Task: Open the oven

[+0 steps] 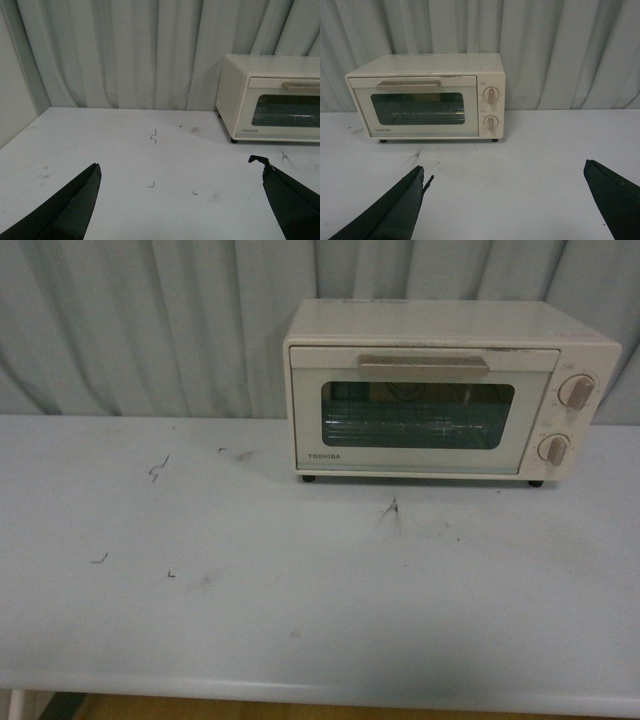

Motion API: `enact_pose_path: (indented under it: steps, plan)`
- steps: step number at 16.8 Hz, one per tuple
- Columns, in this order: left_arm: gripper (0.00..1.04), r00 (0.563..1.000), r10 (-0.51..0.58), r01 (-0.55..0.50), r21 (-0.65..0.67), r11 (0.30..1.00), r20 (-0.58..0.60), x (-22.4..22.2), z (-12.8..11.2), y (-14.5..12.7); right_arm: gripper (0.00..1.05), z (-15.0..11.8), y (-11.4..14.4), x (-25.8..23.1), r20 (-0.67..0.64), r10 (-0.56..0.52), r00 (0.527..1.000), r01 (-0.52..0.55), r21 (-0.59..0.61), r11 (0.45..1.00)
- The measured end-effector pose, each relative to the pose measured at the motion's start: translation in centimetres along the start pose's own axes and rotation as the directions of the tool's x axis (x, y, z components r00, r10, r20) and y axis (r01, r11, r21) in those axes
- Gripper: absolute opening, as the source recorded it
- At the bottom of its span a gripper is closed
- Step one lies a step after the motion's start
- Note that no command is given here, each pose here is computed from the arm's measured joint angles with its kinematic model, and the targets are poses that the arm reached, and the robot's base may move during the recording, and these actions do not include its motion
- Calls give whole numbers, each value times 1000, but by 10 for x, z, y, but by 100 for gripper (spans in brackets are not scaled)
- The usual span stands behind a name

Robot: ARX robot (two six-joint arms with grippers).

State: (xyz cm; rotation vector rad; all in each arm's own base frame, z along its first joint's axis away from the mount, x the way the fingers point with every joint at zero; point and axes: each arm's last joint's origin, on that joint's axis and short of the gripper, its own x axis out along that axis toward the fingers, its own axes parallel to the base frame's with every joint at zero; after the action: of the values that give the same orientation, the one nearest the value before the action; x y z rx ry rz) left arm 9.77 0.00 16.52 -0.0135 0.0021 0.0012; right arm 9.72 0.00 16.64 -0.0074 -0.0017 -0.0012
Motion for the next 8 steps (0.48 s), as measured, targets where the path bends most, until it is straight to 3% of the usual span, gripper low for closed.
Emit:
enact_pose_path:
  steps: [8]
  plan:
    - [98, 1000, -1, 1, 0, 1000, -2, 0, 0, 0, 98, 0, 0, 0, 1, 1, 1000, -1, 0, 1000]
